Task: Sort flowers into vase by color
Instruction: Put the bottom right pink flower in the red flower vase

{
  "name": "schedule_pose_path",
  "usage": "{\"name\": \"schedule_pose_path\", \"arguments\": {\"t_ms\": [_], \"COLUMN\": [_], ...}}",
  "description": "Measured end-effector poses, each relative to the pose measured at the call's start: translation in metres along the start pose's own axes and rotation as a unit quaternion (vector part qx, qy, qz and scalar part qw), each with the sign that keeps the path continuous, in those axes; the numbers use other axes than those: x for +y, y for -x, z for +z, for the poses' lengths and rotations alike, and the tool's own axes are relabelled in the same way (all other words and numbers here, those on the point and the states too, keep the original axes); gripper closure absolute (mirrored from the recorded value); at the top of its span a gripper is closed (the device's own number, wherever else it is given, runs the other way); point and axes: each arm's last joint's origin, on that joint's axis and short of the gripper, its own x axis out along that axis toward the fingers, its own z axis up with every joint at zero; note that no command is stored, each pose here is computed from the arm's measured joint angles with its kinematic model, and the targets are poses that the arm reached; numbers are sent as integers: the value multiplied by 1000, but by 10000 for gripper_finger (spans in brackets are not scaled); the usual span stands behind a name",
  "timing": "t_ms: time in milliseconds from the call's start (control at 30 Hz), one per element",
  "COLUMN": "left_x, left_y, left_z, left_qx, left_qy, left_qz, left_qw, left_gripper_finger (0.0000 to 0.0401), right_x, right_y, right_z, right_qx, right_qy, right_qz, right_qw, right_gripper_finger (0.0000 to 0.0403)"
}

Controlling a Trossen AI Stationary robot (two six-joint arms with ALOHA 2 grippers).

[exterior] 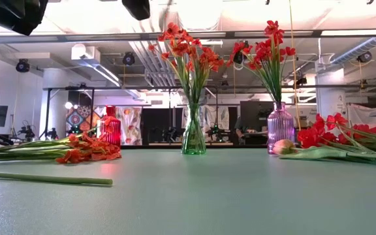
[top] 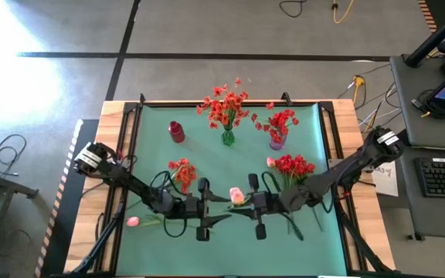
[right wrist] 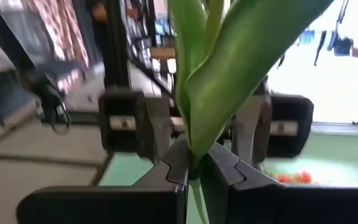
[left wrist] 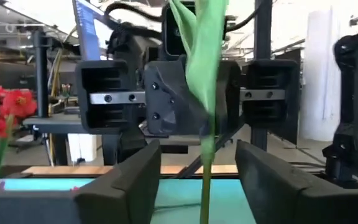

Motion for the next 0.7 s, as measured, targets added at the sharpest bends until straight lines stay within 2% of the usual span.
{"name": "schedule_pose_path", "arguments": {"t_ms": [167,333,433,600,700], "left_x": [4,4,4,5,5], "left_y": [-2,-2,-2,-2,-2], "left_z": [-2,-6,-6,-6,-6], "left_qx": [9,26,25,28,30], "left_qy": [3,7,7,4,3], "left_qz": [12,12,12,21,21], "left_qw": [1000,1000,1000,999,999], "left_gripper_finger": [201,230,268,372,391], "right_x": [1,1,1,-2,-2], "right_y": [-8,-10,-10,-10,-10], "right_z": [9,15,15,12,11], "right_qx": [46,54,56,59,59], "right_qy": [9,13,14,1,-4], "right_qz": [-8,-10,-11,-18,-18], "right_qw": [999,998,998,998,998], "right_gripper_finger": [385,385,385,382,360]}}
